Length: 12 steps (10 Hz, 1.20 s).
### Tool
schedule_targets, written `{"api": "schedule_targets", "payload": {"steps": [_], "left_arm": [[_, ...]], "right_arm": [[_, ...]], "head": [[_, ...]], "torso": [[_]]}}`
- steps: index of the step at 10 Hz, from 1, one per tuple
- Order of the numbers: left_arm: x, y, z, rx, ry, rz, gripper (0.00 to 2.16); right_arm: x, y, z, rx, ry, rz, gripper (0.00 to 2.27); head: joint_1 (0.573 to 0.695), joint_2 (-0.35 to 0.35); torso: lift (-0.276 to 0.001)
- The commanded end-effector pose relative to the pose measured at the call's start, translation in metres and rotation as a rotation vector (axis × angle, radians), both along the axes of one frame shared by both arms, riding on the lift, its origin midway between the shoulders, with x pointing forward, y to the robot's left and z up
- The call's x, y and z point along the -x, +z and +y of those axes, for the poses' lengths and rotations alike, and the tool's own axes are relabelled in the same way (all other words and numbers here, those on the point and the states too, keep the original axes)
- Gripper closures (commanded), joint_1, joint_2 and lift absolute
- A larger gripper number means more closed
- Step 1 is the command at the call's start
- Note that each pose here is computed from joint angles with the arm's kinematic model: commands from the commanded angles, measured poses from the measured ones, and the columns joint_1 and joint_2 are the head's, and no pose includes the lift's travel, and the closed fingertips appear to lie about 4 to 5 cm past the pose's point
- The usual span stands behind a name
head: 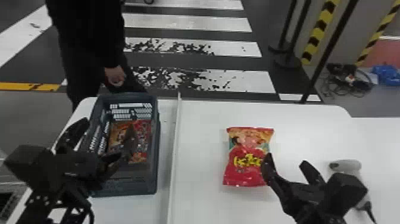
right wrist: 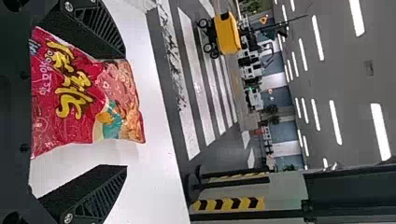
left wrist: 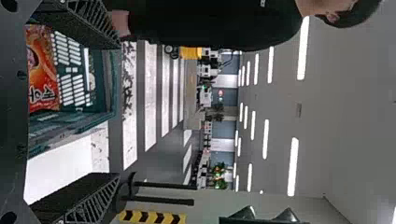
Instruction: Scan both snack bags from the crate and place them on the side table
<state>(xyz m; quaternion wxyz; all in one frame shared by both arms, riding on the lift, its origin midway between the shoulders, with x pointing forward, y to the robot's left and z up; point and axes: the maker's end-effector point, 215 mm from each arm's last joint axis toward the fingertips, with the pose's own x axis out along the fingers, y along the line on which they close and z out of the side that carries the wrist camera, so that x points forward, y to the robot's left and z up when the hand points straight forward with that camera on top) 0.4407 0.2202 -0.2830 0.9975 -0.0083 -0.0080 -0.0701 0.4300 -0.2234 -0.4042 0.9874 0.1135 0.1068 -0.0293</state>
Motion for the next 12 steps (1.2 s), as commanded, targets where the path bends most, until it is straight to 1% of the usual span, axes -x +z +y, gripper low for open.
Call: {"api": "schedule_targets", "payload": {"steps": [1,3,4,5,6,8,10,11,12], "left_arm": [[0.010,0.007,0.019,0.017,0.021,-0.032,0.02],[0.020,0.012,0.030,0.036,0.027,-0.059,0.02],[0.023,0.010,0.034,0.036,0.031,-0.059,0.02],[0.026,0.007,0.037,0.043,0.032,-0.052,0.02],[0.028,0.005,0.038,0.048,0.029,-0.048,0.02],[0.029,0.001,0.039,0.051,0.028,-0.040,0.02],[0.029,-0.003,0.040,0.055,0.027,-0.033,0.02],[0.029,-0.003,0.041,0.059,0.027,-0.032,0.02],[0.029,-0.003,0.042,0.060,0.028,-0.032,0.02]], "right_arm": [[-0.004,-0.009,-0.008,-0.059,0.003,0.041,0.08],[-0.009,-0.026,-0.012,-0.105,0.015,0.101,0.09],[-0.009,-0.041,-0.012,-0.144,0.033,0.155,0.09],[-0.012,-0.047,-0.016,-0.152,0.029,0.175,0.09],[-0.011,-0.060,-0.016,-0.184,0.041,0.218,0.09],[-0.013,-0.073,-0.022,-0.236,0.042,0.263,0.09],[-0.013,-0.085,-0.024,-0.324,0.057,0.321,0.08],[-0.012,-0.094,-0.016,-0.361,0.091,0.361,0.08],[-0.014,-0.098,-0.020,-0.373,0.086,0.372,0.08]], "head": [[0.695,-0.006],[0.695,0.011],[0.695,0.017],[0.695,0.021],[0.695,0.021],[0.695,0.022],[0.695,0.021],[0.695,0.021],[0.695,0.023]], "torso": [[-0.098],[-0.098],[-0.098],[-0.098],[-0.098],[-0.098],[-0.098],[-0.098],[-0.098]]}}
